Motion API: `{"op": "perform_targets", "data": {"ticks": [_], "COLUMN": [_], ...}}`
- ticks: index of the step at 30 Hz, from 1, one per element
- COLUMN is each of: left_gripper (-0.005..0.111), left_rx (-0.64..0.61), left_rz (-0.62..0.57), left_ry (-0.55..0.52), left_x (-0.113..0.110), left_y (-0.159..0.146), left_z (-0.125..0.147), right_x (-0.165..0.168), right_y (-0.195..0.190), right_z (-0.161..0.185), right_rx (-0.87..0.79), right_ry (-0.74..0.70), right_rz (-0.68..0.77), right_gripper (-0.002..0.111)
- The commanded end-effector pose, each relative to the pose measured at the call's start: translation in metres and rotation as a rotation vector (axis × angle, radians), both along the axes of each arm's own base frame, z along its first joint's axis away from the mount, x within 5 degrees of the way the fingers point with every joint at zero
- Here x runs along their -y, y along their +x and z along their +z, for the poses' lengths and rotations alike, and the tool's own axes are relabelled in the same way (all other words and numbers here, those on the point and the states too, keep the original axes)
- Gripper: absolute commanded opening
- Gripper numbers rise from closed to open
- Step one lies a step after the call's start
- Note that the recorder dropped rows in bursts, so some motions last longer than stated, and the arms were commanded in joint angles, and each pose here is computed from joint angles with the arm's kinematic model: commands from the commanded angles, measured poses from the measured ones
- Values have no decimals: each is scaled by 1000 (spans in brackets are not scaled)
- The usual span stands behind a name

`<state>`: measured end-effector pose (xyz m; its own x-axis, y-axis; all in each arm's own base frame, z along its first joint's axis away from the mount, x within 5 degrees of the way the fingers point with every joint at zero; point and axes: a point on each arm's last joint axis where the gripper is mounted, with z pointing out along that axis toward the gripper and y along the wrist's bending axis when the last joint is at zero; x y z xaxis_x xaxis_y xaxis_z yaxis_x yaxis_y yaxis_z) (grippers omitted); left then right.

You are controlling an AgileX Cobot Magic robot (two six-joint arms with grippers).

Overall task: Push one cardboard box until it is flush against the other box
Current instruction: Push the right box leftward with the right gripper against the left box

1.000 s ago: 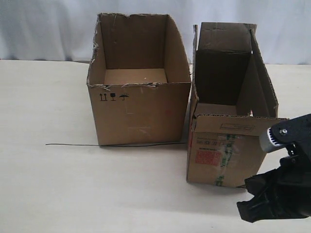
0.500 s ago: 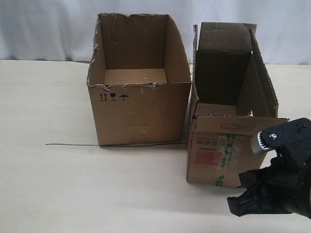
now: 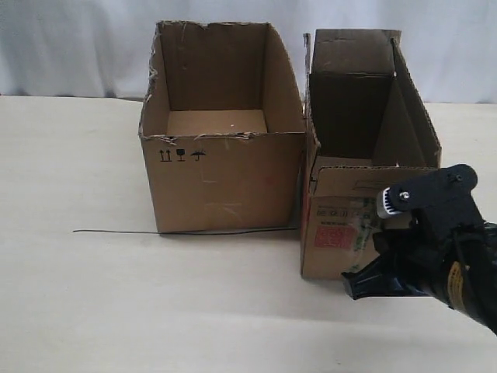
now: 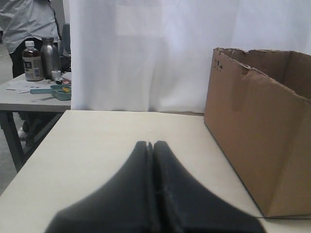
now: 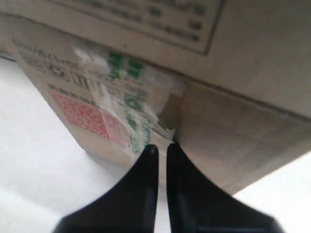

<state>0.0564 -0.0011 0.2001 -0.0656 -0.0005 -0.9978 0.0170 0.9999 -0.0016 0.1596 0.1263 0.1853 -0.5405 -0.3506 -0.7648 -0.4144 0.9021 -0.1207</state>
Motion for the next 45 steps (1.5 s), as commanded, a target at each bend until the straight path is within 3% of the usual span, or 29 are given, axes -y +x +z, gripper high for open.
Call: {"op": "perform_targets", "data": {"ticks": [1, 11, 23, 40, 45], "left_gripper": [0, 0, 0, 0, 0], "left_rx": [9, 9, 9, 9, 9], "left_rz": [-7, -7, -7, -7, -7], "left_ry": [-6, -6, -8, -8, -8], "left_x": [0, 0, 0, 0, 0], "left_y": [0, 0, 0, 0, 0], "left_z": [0, 0, 0, 0, 0], "right_x": [-11, -27, -7, -34, -35], "right_y": [12, 35, 56, 84, 72], "right_z": [2, 2, -1, 8, 33], "right_rx": [35, 76, 51, 42, 46], "right_ry": [-26, -63, -54, 10, 102], "right_rz": [2, -32, -152, -111, -39], "right_gripper": [5, 5, 5, 5, 5]}}
